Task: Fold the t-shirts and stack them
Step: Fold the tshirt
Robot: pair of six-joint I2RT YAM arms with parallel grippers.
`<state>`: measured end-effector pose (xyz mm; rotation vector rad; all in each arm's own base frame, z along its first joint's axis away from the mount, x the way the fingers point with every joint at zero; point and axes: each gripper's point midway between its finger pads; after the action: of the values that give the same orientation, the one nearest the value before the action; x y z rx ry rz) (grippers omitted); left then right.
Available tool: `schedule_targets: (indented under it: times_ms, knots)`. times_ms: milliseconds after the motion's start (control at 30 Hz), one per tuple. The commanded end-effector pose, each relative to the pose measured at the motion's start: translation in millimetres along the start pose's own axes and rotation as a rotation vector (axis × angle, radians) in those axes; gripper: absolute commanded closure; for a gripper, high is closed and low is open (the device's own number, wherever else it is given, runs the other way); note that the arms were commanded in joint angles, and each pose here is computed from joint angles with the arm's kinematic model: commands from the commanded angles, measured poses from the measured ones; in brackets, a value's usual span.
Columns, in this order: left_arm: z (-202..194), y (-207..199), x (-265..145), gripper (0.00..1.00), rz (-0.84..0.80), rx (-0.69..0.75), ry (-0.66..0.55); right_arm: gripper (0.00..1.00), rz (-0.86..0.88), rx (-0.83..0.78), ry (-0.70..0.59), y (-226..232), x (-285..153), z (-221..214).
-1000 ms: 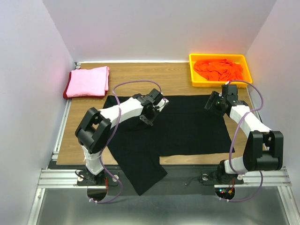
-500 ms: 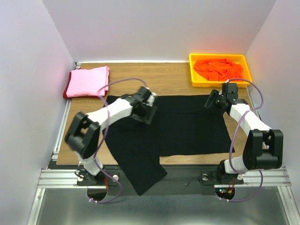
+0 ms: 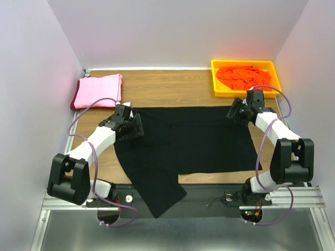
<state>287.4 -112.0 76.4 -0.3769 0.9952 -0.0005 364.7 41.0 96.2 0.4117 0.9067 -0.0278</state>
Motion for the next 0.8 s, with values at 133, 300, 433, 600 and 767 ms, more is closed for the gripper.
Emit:
schedule_targets:
  times_ms: [133, 300, 433, 600, 767]
  knots:
    - [-7, -15, 13, 0.22, -0.107, -0.042, 0.015, 0.34, 0.038, -0.020, -0.027, 7, -2, 10]
    - [-15, -10, 20, 0.22, -0.097, -0.048, 0.030, 0.34, 0.044, -0.021, -0.015, 7, -2, 5]
    - [-18, -3, 23, 0.21, -0.068, -0.059, 0.022, 0.34, 0.049, -0.022, -0.015, 7, -3, 4]
    - [-16, 8, 22, 0.21, -0.016, -0.089, -0.014, 0.34, 0.056, -0.023, -0.009, 8, -3, 2]
    - [-23, 9, 24, 0.21, -0.020, -0.103, 0.007, 0.34, 0.055, -0.021, -0.006, 8, -2, 1]
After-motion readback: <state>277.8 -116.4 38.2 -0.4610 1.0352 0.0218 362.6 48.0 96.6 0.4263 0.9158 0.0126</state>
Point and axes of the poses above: each gripper's point midway between its finger pads, its own x axis out along the fingers, its own y axis along the line the jaws close on, z = x × y, and after that the axes turned 6 degrees about -x, right-handed
